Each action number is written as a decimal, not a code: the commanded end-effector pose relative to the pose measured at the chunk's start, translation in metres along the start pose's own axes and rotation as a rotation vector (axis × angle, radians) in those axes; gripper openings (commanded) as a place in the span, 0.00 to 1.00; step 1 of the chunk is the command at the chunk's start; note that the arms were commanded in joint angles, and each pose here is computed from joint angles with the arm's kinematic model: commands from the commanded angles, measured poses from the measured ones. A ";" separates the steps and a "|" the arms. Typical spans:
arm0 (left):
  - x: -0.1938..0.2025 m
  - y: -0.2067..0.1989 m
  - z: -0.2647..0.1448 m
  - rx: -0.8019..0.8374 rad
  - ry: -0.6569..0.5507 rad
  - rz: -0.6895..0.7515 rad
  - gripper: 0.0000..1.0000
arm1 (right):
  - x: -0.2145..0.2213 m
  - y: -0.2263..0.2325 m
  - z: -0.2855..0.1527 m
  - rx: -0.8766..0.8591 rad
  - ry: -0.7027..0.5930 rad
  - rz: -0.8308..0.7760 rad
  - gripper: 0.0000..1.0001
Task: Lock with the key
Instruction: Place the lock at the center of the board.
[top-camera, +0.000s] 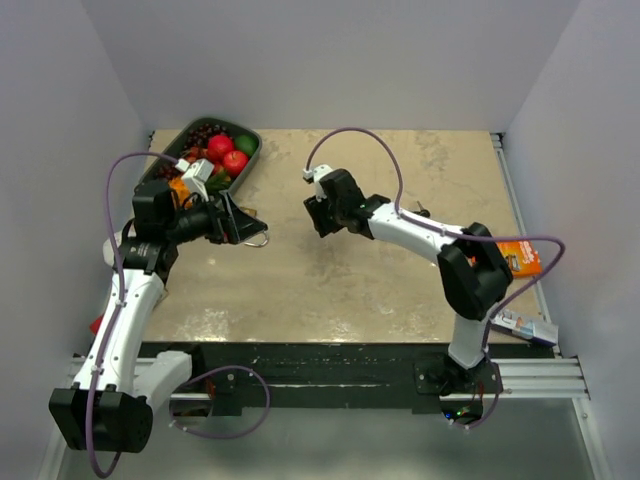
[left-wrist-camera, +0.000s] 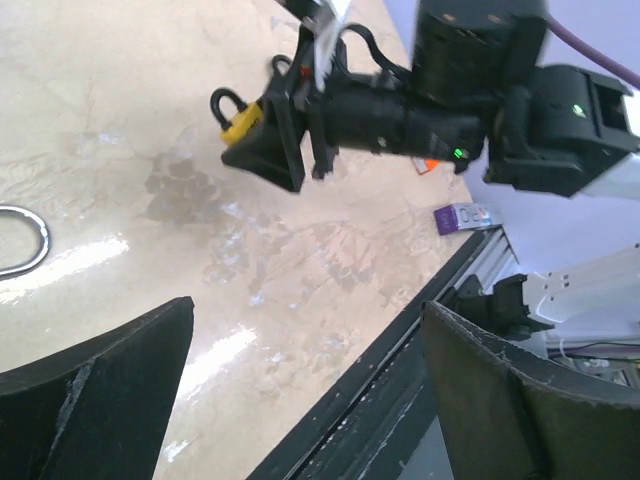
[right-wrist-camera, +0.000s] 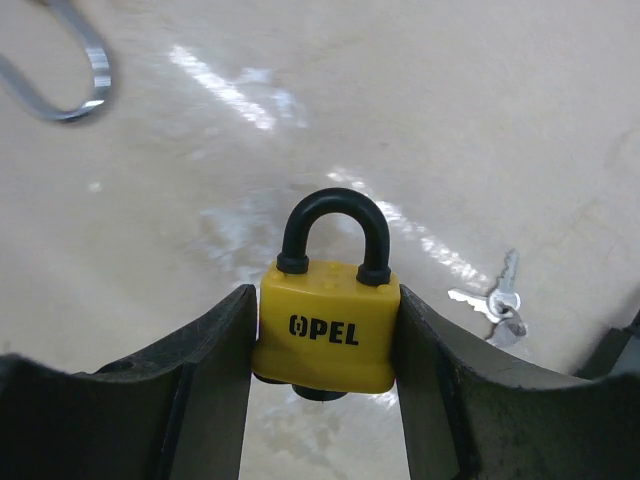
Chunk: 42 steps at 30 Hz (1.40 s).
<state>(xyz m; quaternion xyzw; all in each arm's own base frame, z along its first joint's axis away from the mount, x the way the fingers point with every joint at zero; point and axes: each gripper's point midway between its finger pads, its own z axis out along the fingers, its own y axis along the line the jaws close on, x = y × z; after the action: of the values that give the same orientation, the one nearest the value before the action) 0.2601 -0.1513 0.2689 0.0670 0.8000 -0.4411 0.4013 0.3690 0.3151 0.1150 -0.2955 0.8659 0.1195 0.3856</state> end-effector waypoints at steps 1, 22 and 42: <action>-0.009 0.008 -0.005 -0.067 -0.028 0.072 0.99 | -0.023 -0.028 0.022 0.119 -0.044 0.170 0.00; 0.006 0.018 -0.002 -0.074 -0.008 0.049 0.99 | 0.034 -0.057 0.067 0.324 0.124 0.461 0.18; -0.015 0.047 0.005 -0.158 0.084 0.286 0.99 | 0.016 -0.056 0.047 0.326 0.077 0.512 0.73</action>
<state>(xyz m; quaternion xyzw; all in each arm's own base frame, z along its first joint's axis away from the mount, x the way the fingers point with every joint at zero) 0.2820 -0.1247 0.2229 0.0722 0.8527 -0.3365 0.3930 0.4109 0.2833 0.0334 -0.0249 0.9489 0.0484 0.3110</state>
